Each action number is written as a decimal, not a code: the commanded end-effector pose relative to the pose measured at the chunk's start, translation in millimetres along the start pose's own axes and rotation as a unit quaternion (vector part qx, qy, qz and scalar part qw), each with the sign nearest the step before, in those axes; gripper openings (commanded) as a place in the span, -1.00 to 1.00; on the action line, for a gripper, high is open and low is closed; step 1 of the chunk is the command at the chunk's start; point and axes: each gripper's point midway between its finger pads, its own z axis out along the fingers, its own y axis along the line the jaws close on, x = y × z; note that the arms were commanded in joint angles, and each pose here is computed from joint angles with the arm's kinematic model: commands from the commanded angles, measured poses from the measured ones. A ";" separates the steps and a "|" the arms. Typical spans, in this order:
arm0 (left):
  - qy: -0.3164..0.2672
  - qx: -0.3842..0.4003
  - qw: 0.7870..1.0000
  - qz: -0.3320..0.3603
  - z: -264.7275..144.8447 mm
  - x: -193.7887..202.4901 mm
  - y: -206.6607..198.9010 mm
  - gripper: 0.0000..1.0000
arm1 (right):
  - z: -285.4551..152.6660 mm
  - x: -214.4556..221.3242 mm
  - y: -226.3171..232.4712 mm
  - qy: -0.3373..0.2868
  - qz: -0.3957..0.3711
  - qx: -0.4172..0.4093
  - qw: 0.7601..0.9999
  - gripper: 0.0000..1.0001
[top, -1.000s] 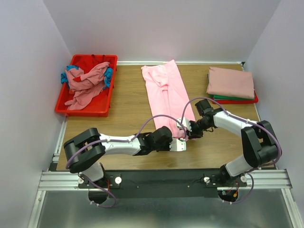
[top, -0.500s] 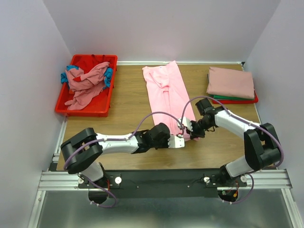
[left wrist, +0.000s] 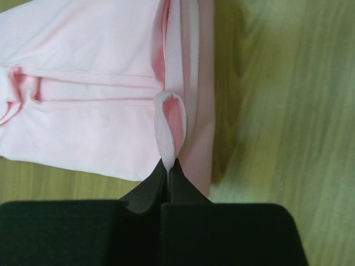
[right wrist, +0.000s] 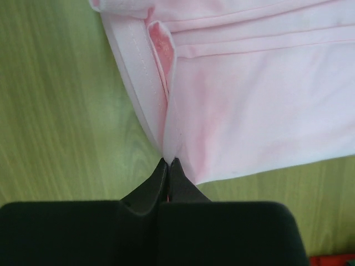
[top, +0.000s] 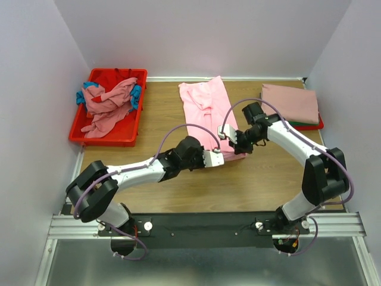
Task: Fold and stack the t-shirts
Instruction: Fold the tshirt
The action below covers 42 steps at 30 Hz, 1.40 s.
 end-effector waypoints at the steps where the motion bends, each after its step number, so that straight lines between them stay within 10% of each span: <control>1: -0.021 -0.025 0.999 0.011 1.9 -10.8 40.6 -1.00 | -5.4 -0.9 -33.2 0.029 0.033 0.029 0.999 -0.99; 18: 0.008 -0.081 0.997 -0.012 40.6 22.2 195.5 -1.00 | 0.1 -30.7 -207.9 0.019 0.090 0.150 0.984 -0.99; 42: 0.040 -0.076 0.993 -0.082 85.1 76.6 234.2 -1.00 | 54.5 -16.6 -276.6 0.016 0.117 0.189 0.975 -0.99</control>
